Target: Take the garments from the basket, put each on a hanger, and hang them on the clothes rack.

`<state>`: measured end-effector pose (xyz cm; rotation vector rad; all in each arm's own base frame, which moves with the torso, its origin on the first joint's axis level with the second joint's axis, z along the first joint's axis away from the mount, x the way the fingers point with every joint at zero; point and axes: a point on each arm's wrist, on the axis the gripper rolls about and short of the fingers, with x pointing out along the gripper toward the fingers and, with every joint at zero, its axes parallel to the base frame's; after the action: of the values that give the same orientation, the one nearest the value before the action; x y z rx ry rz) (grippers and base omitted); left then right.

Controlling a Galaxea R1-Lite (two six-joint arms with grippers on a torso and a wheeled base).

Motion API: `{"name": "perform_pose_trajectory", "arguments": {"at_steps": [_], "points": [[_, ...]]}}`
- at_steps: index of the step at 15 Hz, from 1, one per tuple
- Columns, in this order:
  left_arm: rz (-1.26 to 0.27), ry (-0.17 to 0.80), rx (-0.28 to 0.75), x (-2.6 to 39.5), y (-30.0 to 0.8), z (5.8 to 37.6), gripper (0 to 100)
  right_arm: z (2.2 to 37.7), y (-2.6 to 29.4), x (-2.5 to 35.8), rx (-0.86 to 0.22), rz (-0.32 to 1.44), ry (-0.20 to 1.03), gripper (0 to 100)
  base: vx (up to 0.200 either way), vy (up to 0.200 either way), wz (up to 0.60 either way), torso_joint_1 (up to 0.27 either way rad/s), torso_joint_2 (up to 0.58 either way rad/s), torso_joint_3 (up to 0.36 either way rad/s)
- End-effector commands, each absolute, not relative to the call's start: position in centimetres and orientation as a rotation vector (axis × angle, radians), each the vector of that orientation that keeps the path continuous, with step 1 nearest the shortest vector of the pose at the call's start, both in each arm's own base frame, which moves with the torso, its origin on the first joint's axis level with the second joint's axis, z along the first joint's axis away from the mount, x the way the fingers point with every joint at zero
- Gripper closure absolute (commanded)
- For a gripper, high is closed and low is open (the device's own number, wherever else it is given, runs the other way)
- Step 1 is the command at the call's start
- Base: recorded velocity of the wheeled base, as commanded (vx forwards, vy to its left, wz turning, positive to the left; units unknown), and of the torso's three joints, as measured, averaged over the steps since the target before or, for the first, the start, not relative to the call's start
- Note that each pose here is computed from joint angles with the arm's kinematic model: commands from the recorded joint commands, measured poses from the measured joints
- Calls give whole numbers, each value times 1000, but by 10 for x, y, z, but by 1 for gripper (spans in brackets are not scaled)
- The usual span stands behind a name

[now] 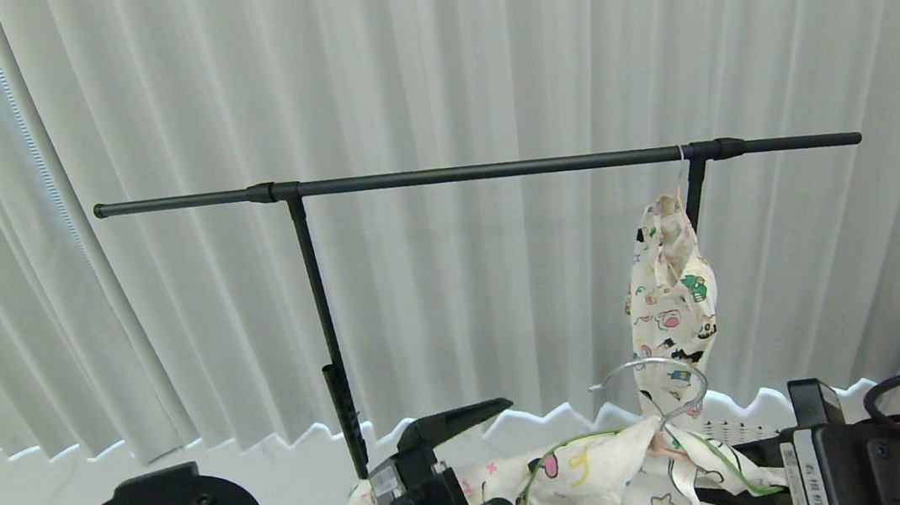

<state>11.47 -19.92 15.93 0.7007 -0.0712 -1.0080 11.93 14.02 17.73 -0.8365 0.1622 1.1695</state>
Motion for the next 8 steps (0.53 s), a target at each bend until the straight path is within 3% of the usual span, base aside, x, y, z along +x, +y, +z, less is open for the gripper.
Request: {"name": "perform_pose_trajectory", "arguments": {"at_steps": [1,4,8], "points": [[-967,-76,688,122,-195,161,0,182,132,121,-875,1141,114,100,0,0,0,0,0,0],[-906,-52,688,129,-180,159,0,184,128,123,-896,1135,92,100,0,0,0,0,0,0],[-797,129,716,125,-127,124,0,188,124,120,-887,1143,59,100,0,0,0,0,0,0]]}}
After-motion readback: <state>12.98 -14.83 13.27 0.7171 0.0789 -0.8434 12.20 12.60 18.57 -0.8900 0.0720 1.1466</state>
